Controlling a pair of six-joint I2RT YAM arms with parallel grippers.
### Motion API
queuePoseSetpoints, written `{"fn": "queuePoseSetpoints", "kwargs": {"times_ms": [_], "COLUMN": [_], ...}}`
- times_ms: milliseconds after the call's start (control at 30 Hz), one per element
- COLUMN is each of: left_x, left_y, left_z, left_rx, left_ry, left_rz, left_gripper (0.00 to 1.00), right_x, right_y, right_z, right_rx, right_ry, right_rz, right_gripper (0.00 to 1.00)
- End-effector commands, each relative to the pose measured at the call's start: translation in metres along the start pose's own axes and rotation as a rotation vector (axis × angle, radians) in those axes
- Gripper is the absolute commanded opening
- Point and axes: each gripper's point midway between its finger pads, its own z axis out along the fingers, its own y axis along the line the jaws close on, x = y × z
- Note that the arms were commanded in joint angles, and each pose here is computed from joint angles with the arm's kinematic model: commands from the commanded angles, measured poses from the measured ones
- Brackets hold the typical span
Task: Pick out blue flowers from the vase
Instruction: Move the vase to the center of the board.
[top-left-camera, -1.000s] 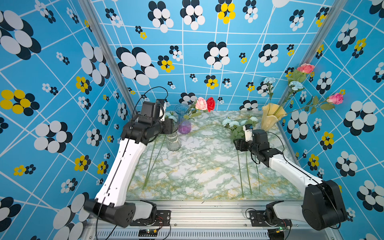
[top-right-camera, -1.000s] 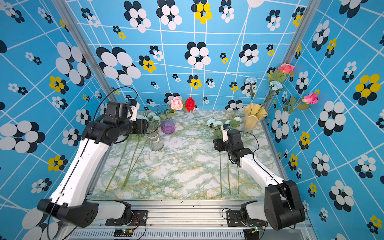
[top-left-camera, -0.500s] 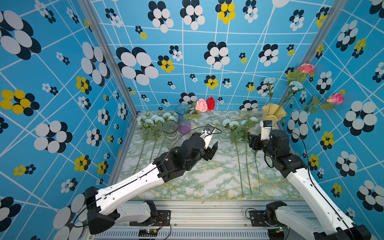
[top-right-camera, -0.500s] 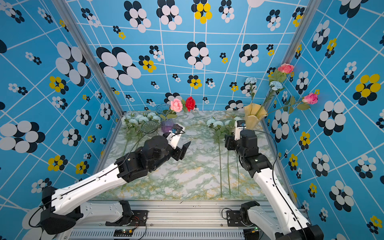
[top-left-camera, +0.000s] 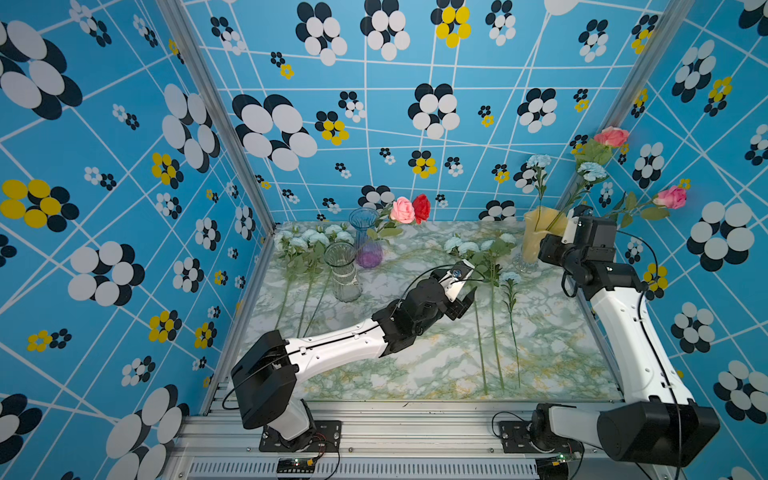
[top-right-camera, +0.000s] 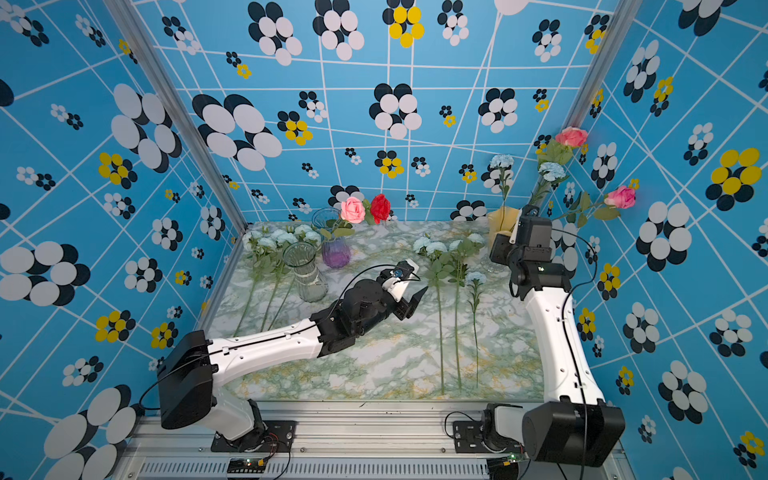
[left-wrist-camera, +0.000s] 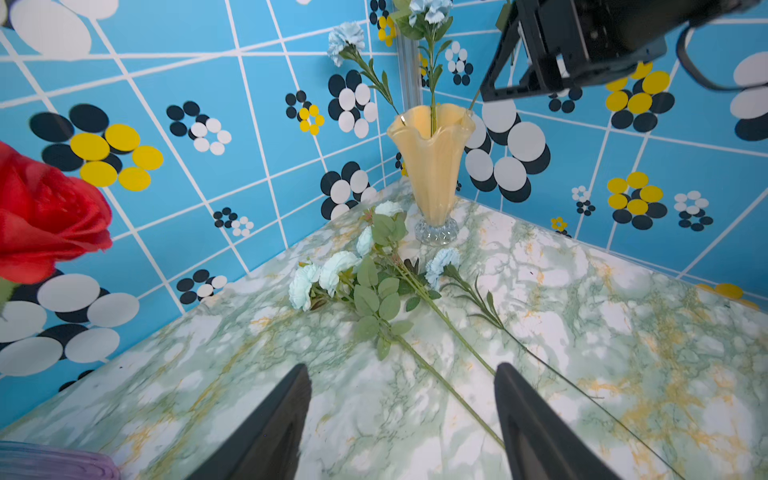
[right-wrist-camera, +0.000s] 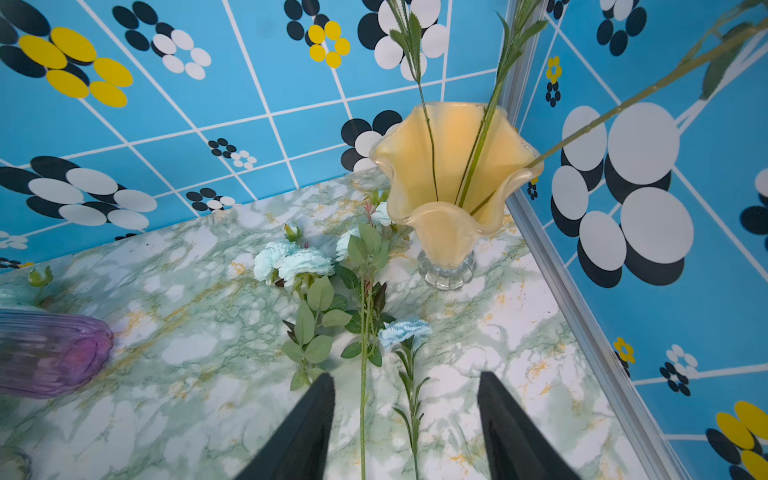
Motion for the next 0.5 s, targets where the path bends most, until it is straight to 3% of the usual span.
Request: {"fn": "queuePoseSetpoints", "kwargs": {"times_ms": [0,233,467], "left_x": [-0.003,0.013,0.021], "left_y": [0.007,0.017,0.011], "left_z": [0.008,0.019,0.031], "left_rx": [0.042,0.047,0.076], "left_ry": [-0.039,0.009,0.041], "left_rz": [-0.087,-0.144,-0.154], "left_gripper": [0.73,0.73,0.73], "right_x": [-0.008,-0.009,-0.011], "right_y": [-0.01,-0.061,-0.086], "right_z": [0.012,0.039,0.08], "right_rx": [0.021,0.113,0.028], "right_ry": [0.06,0.041,0.054], "right_rz": [-0.032,0.109,0.3], "right_gripper": [0.58,0.62,0.61]}}
